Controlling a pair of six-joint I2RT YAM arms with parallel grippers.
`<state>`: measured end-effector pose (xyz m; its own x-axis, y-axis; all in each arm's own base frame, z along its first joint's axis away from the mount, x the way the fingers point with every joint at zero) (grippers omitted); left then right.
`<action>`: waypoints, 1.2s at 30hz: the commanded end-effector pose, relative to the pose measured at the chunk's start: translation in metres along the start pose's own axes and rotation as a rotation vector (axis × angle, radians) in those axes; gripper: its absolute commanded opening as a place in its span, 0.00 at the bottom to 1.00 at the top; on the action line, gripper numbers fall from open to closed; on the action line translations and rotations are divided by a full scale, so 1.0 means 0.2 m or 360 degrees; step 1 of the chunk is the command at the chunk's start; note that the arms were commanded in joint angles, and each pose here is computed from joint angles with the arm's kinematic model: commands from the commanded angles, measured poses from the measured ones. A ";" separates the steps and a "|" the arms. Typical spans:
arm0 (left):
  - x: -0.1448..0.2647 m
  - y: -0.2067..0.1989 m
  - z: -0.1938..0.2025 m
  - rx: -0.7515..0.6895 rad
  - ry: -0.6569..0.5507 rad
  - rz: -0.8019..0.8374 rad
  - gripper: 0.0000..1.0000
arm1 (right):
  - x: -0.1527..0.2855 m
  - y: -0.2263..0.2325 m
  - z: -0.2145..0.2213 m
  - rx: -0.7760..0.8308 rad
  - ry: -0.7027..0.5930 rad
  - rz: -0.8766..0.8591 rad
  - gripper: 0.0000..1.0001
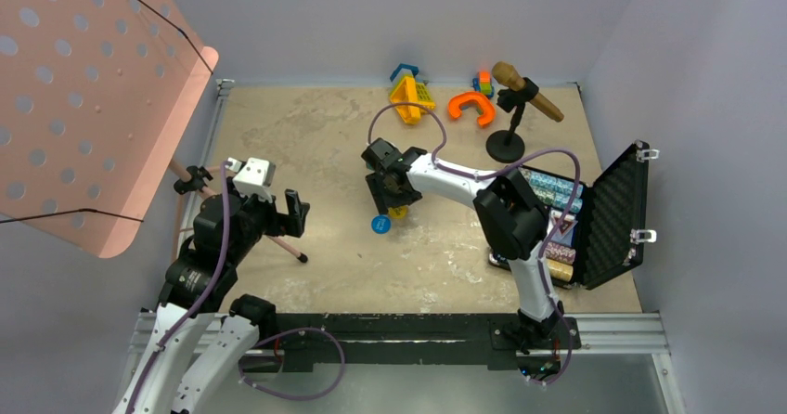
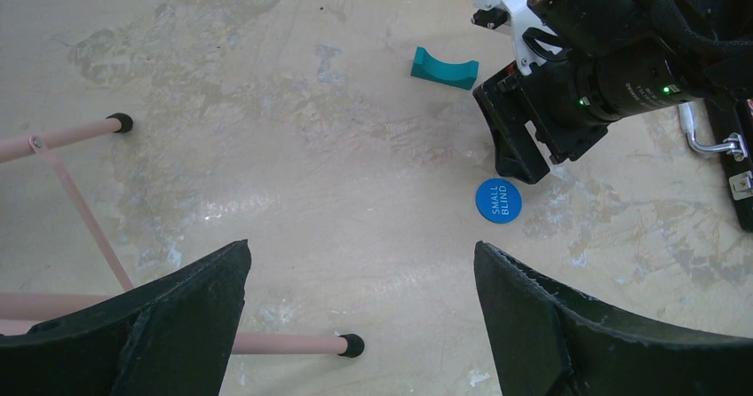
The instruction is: Pack up texas hold em set
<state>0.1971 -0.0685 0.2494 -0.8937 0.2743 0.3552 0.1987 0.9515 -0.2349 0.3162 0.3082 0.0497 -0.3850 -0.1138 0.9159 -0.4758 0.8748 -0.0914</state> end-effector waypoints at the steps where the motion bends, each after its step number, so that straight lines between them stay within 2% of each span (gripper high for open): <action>1: 0.00 -0.01 -0.04 -0.0004 -0.0048 0.0005 0.99 | 0.01 0.02 -0.05 -0.0021 -0.0030 0.0016 0.66; 14: 0.01 -0.01 -0.04 -0.0002 -0.0049 0.0009 0.99 | -0.03 0.02 -0.02 -0.0013 0.0009 0.0016 0.60; 29: 0.01 -0.01 -0.04 0.0000 -0.0054 0.0015 0.99 | -0.09 0.03 0.07 0.0009 0.0124 0.0006 0.60; 36: 0.01 -0.01 -0.04 0.0000 -0.0058 0.0016 0.99 | -0.10 0.05 0.09 0.0025 0.0154 -0.0035 0.48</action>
<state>0.1967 -0.0684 0.2499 -0.8944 0.2749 0.3527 0.1996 0.9512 -0.2353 0.3132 0.3112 0.0385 -0.3506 -0.1031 0.9308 -0.4812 0.8725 -0.0846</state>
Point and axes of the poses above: each gripper's point midway between its finger pads, its own x axis back along the fingers, its own y axis along the line the jaws close on, z = x × y, the point moved 2 cm from there along x, back along the fingers, and after that the axes turned 8 degrees about x, right-handed, at the moved point
